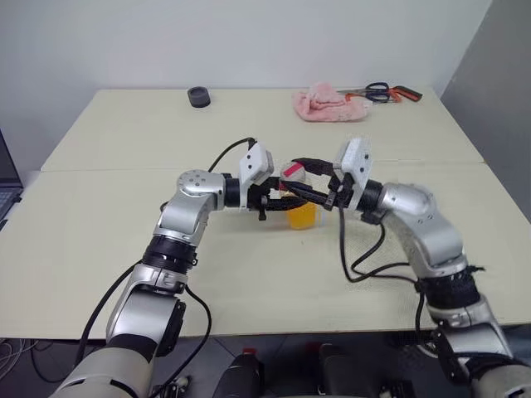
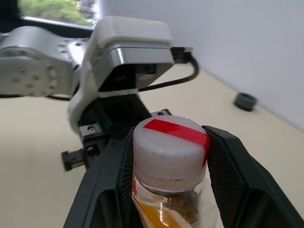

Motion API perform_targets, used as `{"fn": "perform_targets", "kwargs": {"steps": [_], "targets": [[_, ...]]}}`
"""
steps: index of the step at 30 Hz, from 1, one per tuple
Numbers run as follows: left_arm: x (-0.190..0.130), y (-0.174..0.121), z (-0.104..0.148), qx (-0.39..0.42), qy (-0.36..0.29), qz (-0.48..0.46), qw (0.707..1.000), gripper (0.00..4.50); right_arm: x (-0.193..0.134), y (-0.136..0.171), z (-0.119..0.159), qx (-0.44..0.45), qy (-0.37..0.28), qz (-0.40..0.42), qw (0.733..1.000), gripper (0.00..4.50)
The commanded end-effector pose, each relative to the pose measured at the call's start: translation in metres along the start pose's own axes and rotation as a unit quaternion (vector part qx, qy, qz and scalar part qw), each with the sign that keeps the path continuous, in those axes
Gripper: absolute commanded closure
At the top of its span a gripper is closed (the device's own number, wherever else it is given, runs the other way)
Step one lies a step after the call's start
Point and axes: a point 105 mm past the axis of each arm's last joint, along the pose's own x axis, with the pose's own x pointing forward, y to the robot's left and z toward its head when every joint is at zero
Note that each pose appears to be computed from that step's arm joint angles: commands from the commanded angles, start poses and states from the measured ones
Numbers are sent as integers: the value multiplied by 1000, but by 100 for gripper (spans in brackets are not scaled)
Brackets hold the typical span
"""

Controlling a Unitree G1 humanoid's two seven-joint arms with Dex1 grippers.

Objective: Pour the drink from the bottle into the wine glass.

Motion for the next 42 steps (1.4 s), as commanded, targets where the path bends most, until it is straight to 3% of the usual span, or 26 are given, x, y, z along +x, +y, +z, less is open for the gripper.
{"fn": "perform_targets", "kwargs": {"steps": [1, 8, 9, 15, 23, 31, 42], "targets": [[7, -3, 18, 29, -12, -19, 999, 278, 7, 11, 19, -4, -29, 84, 996, 264], [6, -5, 18, 28, -12, -21, 999, 278, -1, 5, 14, 27, -23, 76, 997, 264], [6, -5, 18, 28, -12, -21, 999, 278, -1, 4, 15, 29, -27, 69, 997, 190], [6, -4, 16, 26, -6, -19, 999, 281, -12, -2, 23, 8, -44, 5, 999, 0], [4, -4, 10, 23, 7, -15, 1000, 281, -23, 5, 34, -77, -39, -140, 986, 0], [3, -2, 6, 22, 25, -20, 999, 281, -10, 33, 35, -87, -41, -164, 982, 0], [3, -3, 7, 25, 23, -25, 999, 281, -10, 18, 21, -115, -1, -204, 972, 0]]}}
